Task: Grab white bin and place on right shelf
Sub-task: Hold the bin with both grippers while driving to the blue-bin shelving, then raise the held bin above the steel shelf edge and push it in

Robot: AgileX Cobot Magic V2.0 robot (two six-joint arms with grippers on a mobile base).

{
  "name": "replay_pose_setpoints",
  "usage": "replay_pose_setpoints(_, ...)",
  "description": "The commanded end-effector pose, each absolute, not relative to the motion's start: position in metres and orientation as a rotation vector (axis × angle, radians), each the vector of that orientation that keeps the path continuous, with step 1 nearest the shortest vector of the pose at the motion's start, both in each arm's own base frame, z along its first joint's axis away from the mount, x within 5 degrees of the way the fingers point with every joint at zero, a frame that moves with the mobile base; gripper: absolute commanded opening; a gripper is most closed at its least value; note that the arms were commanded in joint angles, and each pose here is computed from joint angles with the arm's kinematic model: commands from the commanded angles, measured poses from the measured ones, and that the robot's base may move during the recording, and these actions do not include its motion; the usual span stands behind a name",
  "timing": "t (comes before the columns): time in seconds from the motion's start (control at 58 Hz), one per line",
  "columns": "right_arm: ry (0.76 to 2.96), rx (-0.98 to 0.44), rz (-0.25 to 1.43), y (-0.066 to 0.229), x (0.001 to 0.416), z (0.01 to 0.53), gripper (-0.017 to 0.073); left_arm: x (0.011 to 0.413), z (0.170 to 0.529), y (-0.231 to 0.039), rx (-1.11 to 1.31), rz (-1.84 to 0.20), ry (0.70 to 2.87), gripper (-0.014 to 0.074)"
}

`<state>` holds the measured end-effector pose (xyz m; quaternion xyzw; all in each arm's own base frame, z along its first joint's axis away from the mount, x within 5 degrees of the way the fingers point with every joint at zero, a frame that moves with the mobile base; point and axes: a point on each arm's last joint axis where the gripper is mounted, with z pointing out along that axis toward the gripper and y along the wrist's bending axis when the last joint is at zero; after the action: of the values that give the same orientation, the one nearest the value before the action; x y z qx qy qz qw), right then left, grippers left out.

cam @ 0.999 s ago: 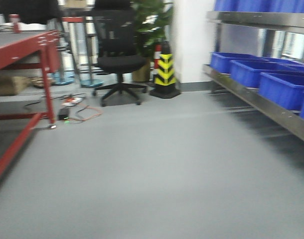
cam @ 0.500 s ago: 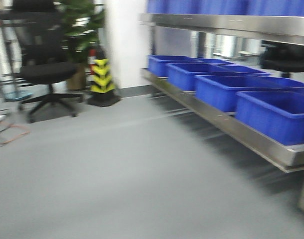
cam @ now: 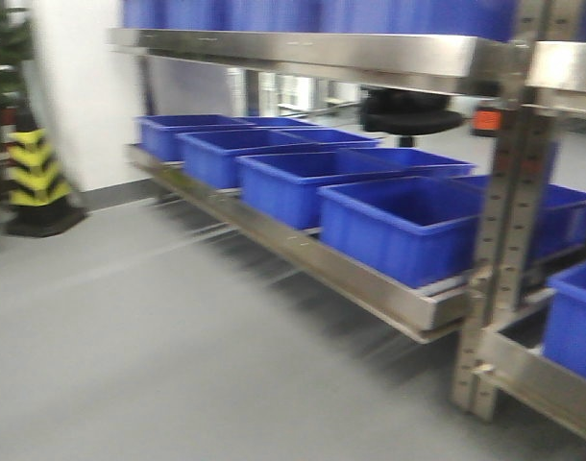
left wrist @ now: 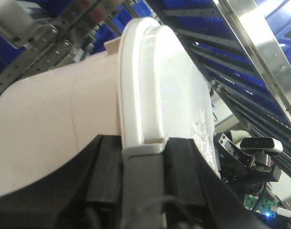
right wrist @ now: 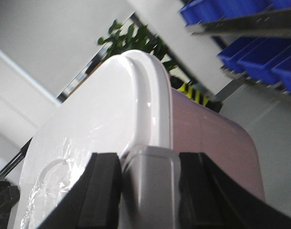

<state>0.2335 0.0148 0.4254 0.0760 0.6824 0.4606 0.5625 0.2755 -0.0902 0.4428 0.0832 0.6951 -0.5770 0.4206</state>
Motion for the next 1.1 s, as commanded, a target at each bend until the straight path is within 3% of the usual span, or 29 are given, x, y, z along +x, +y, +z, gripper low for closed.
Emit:
replay_pose_setpoints(0.0,1.556,-0.112,1.280,0.0418,0.2065,0.4469,0.0062,0.2272,0.4662,-0.1119,0.598,-1.705,1.647,-0.0126)
replay_pose_setpoints(1.085,1.556,-0.110,1.278,0.0417,0.2067,0.4469,0.0062,0.2274,0.4662,-0.1119,0.596,-1.704,1.647,-0.0126)
